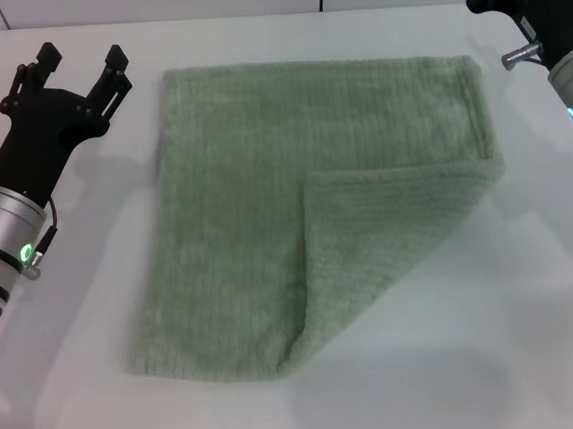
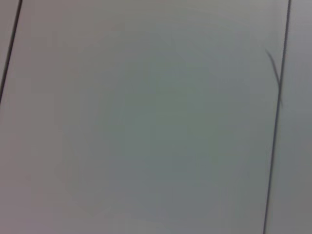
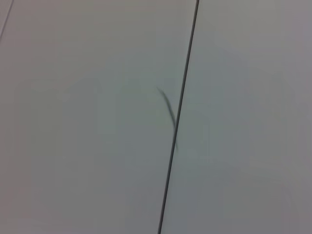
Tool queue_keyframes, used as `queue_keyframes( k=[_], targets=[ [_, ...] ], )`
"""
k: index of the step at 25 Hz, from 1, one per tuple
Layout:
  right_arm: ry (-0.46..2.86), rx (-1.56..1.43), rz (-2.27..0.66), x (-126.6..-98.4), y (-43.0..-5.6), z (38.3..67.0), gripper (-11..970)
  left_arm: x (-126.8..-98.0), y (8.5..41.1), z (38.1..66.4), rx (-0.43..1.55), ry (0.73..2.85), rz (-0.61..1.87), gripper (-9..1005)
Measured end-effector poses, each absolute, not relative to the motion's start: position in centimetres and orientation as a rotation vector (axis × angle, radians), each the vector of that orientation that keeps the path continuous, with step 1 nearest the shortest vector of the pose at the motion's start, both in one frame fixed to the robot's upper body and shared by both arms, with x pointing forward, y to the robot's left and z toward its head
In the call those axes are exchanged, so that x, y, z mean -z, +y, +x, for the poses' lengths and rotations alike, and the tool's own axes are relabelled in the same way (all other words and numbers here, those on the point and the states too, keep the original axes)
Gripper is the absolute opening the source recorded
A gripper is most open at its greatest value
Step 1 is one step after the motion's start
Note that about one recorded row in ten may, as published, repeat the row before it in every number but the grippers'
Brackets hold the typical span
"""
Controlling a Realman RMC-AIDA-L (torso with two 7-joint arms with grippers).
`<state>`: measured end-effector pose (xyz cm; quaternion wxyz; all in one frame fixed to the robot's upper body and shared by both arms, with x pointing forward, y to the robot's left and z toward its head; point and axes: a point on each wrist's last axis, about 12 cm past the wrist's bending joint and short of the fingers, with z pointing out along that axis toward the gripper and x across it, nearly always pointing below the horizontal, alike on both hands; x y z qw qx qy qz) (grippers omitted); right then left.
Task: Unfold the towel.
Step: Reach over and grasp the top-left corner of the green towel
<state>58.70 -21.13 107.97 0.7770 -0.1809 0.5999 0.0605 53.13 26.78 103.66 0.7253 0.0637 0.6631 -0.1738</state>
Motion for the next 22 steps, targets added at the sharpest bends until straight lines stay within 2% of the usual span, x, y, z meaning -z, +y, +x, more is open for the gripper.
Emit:
queue_keyframes(
  k=[22],
  targets=[
    [1.276,-0.145,-0.354,-108.67,-21.22,59.23,784,-103.65,26.45,53.50,0.386,1.476,0.150,845]
  ],
)
